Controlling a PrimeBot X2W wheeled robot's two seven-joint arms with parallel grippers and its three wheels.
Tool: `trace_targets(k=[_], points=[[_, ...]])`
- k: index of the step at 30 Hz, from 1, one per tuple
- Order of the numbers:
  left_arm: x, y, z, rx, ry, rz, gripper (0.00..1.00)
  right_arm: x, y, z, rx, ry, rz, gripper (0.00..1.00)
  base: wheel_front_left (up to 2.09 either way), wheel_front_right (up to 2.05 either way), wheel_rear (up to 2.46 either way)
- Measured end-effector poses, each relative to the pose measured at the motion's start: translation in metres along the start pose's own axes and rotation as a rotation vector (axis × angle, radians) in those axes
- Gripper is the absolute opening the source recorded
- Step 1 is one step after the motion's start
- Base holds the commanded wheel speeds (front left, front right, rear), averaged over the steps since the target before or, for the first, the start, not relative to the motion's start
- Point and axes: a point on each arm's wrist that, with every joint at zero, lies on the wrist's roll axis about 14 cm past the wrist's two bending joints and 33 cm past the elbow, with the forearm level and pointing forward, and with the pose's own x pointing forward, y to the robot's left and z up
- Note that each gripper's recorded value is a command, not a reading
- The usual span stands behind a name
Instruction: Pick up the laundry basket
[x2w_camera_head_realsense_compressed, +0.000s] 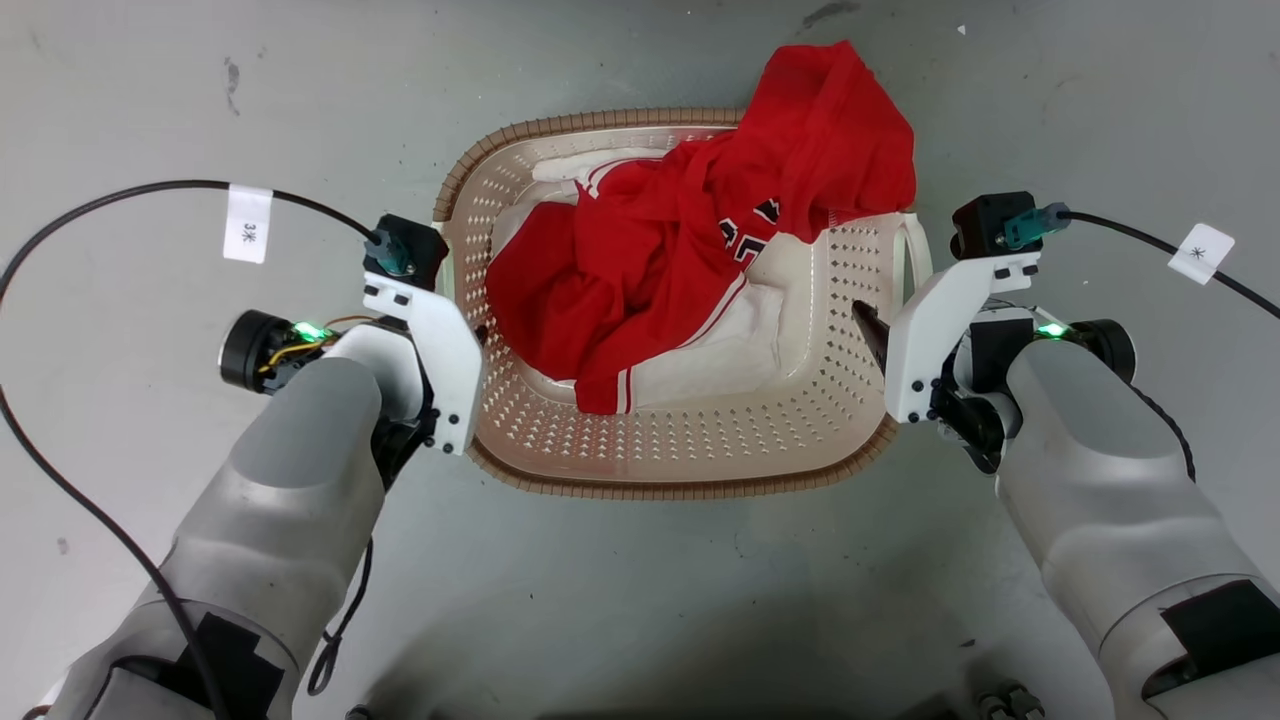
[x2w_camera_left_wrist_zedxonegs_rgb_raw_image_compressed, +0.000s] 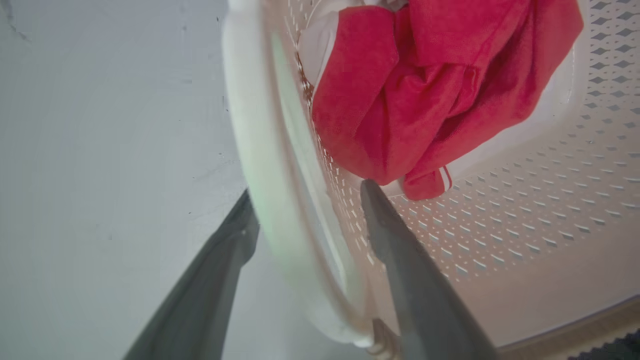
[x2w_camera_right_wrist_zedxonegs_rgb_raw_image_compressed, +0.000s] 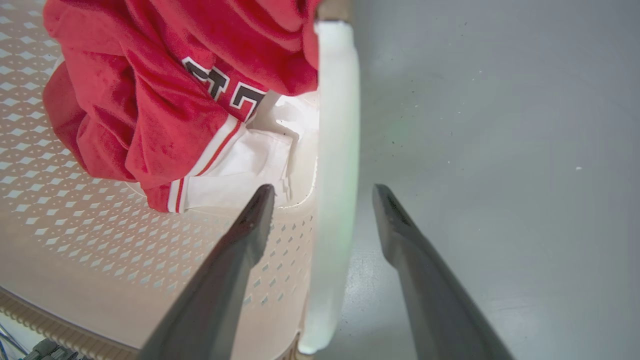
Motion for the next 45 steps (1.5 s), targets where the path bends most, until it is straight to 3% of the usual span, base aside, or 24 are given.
trace_targets(k=[1, 2, 3, 18, 36, 45], points=[[0.000, -0.002, -0.001, -0.008, 0.004, -0.006, 0.71, 0.001, 0.001, -0.001, 0.005, 0.003, 0.003, 0.94, 0.00, 0.00, 0.00], [0.001, -0.003, -0.001, -0.013, 0.004, -0.011, 0.00, 0.002, 0.001, -0.001, 0.004, 0.006, 0.004, 0.15, 0.00, 0.00, 0.00], [0.001, -0.004, -0.002, -0.015, 0.007, -0.016, 0.00, 0.003, 0.002, -0.001, 0.000, 0.006, 0.005, 0.00, 0.00, 0.00, 0.00], [-0.031, -0.021, 0.002, -0.033, 0.007, -0.076, 0.00, -0.028, 0.001, -0.005, -0.040, 0.073, -0.020, 0.00, 0.00, 0.00, 0.00], [-0.145, -0.059, -0.022, -0.018, 0.114, -0.156, 0.00, -0.141, 0.015, -0.024, -0.057, 0.231, -0.061, 0.00, 0.00, 0.00, 0.00], [-0.202, -0.060, -0.023, 0.011, 0.080, -0.130, 0.00, -0.193, 0.033, -0.019, -0.108, 0.184, -0.058, 0.00, 0.00, 0.00, 0.00]])
